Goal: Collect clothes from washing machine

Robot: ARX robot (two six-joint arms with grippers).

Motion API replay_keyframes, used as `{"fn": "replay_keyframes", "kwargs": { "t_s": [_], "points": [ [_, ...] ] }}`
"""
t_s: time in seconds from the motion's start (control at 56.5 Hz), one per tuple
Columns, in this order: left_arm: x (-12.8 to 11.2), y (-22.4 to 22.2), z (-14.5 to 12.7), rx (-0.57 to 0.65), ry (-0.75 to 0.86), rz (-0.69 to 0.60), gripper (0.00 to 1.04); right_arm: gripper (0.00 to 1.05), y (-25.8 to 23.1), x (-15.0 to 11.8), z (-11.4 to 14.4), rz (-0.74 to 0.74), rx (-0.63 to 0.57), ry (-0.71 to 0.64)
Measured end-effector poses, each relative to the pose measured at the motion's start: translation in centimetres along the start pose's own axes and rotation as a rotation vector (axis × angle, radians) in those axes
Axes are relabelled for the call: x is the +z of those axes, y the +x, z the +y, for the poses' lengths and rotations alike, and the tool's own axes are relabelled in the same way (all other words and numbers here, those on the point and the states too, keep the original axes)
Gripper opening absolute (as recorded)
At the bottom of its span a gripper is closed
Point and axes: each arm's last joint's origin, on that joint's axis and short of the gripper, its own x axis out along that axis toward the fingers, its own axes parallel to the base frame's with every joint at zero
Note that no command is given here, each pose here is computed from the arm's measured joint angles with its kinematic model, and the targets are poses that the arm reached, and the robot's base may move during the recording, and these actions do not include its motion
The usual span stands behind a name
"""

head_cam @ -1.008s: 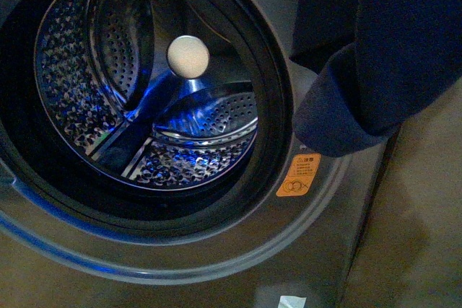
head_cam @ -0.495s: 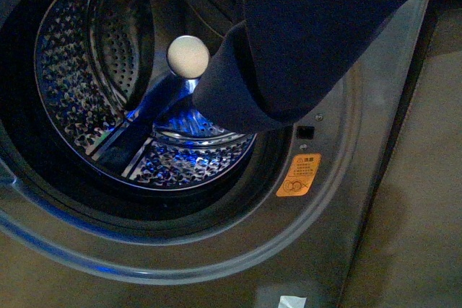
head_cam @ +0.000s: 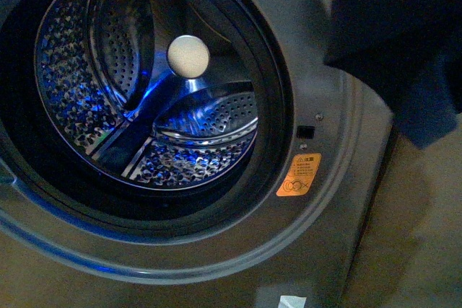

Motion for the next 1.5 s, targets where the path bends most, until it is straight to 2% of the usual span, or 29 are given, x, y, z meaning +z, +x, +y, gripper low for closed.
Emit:
{"fn": "replay_keyframes", "kwargs": {
  "t_s": [0.212, 0.248, 0.354, 0.725, 0.814, 0.902, 1.061, 1.203, 1.451, 1.504],
  "points": [
    [0.1, 0.0, 0.0, -0.001, 0.001, -0.002, 0.07, 0.20, -0.5, 1.1, -0.7, -0.048, -0.025, -0.006],
    [0.1, 0.0, 0.0, -0.001, -0.001, -0.002, 0.10, 0.15, -0.6, 1.5, -0.9, -0.062, -0.032, -0.015],
    [0.1, 0.0, 0.0, -0.002, 0.000, -0.003, 0.23, 0.08, -0.9, 2.5, -1.4, -0.100, -0.057, -0.038],
    [0.3, -0.1, 0.0, -0.003, 0.002, -0.009, 0.70, 0.08, -3.0, 7.4, -3.4, -0.263, -0.192, -0.184],
    [0.3, -0.1, 0.0, -0.003, 0.002, -0.009, 0.88, 0.08, -3.9, 8.8, -4.3, -0.287, -0.242, -0.222],
    [0.3, -0.1, 0.0, -0.003, 0.002, -0.009, 1.00, 0.08, -4.5, 9.4, -5.0, -0.295, -0.287, -0.243],
    [0.3, -0.1, 0.0, -0.003, 0.002, -0.009, 0.98, 0.08, -5.1, 9.4, -6.7, -0.266, -0.365, -0.248],
    [0.3, -0.1, 0.0, -0.003, 0.002, -0.010, 0.98, 0.08, -5.6, 8.4, -9.3, -0.200, -0.462, -0.231],
    [0.3, -0.1, 0.0, -0.003, 0.002, -0.010, 0.98, 0.08, -9.3, 6.1, -16.4, -0.042, -0.765, -0.279],
    [0.4, -0.1, 0.0, -0.003, 0.002, -0.011, 0.98, 0.08, -12.4, 7.2, -17.6, 0.073, -0.776, -0.245]
  ]
}}
